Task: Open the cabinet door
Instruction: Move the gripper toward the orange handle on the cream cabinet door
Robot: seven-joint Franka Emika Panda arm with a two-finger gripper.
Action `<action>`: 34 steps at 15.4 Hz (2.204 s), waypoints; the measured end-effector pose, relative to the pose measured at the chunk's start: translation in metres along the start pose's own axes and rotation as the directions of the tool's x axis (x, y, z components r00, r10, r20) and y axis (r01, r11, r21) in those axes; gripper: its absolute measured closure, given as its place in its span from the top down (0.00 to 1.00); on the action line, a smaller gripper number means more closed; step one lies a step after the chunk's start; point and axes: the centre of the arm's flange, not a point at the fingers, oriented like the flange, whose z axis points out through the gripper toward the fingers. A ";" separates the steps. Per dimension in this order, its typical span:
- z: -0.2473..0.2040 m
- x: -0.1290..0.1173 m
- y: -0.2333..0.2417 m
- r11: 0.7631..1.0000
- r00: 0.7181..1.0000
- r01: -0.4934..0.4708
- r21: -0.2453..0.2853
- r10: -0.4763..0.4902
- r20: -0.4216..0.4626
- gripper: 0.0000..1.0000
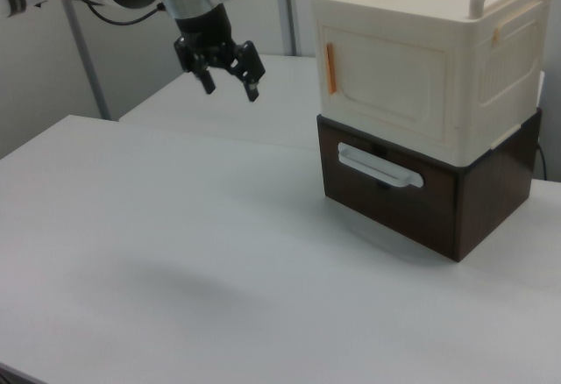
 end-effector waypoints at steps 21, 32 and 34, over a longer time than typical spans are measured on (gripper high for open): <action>0.042 0.071 0.042 0.984 0.847 -0.175 0.026 0.164 -0.506 0.59; 0.059 0.078 0.054 0.981 0.815 -0.194 0.005 0.164 -0.556 0.52; 0.056 0.078 0.056 0.980 0.804 -0.199 0.004 0.165 -0.572 0.52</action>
